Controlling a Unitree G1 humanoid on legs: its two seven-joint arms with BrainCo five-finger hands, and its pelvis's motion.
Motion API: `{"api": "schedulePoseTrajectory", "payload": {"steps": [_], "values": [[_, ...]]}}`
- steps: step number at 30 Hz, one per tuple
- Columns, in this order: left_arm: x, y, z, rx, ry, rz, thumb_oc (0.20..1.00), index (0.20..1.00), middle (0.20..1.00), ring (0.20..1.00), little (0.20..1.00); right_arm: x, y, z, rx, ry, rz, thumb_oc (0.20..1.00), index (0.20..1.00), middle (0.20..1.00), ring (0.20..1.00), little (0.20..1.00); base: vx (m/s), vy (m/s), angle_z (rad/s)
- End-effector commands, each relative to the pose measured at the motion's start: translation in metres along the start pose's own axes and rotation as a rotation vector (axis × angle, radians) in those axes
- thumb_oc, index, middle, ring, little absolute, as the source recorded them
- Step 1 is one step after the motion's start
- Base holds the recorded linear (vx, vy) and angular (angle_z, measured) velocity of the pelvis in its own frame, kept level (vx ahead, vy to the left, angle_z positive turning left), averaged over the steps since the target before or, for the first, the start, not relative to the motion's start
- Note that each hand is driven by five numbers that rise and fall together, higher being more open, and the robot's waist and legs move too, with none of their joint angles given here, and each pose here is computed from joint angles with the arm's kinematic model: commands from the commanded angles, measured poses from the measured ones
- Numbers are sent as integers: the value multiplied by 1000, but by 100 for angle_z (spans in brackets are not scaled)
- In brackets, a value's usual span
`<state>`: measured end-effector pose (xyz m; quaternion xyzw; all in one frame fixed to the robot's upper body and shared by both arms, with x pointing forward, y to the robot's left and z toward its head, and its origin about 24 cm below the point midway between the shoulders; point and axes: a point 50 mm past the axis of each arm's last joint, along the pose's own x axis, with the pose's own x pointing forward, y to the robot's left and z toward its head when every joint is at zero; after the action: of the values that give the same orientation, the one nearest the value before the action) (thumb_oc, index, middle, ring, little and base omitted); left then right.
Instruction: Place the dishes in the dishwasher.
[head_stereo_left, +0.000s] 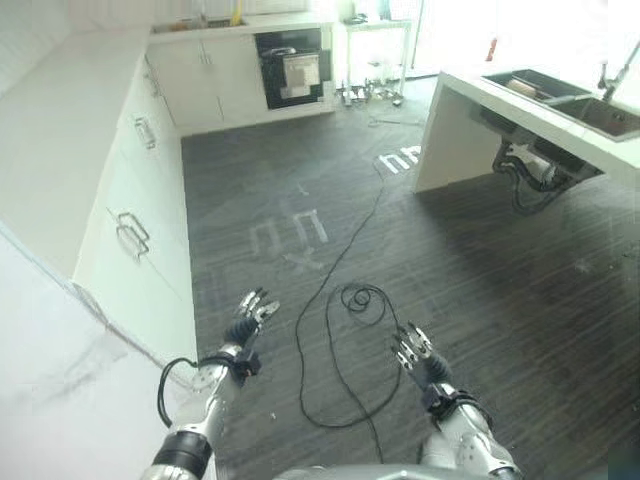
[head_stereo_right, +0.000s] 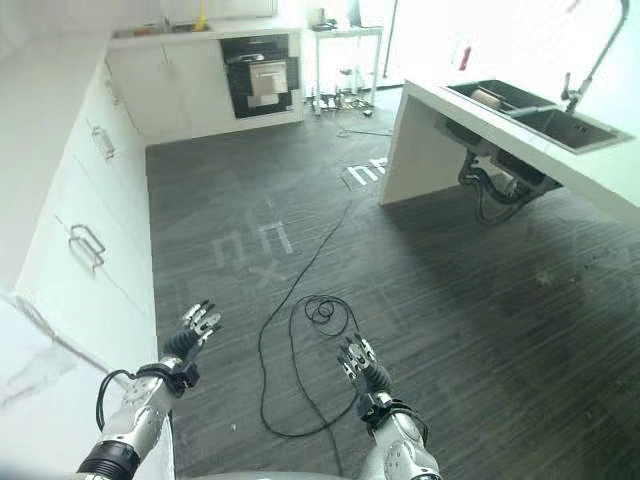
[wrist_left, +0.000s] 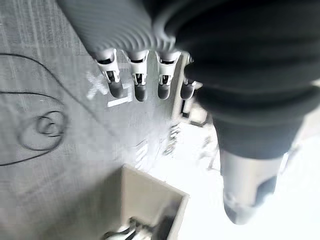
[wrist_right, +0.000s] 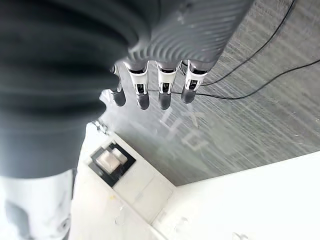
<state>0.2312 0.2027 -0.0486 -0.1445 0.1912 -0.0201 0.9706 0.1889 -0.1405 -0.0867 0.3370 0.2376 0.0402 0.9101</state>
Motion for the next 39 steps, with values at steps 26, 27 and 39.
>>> {"api": "schedulePoseTrajectory", "payload": {"steps": [26, 27, 39], "values": [[-26, 7, 5, -46, -168, 82, 1000, 1000, 1000, 1000, 1000, -4, 1, 34, -176, -65, 101, 1000, 1000, 1000, 1000, 1000, 464, -52, -24], [-25, 9, 5, -41, -161, 85, 1000, 1000, 1000, 1000, 1000, -4, 2, 33, -152, -67, 96, 1000, 1000, 1000, 1000, 1000, 382, 243, -107], [-18, 17, 31, 162, -180, 77, 1000, 1000, 1000, 1000, 1000, 3, 18, 32, -82, -173, 105, 1000, 1000, 1000, 1000, 1000, 252, 81, 6]]}}
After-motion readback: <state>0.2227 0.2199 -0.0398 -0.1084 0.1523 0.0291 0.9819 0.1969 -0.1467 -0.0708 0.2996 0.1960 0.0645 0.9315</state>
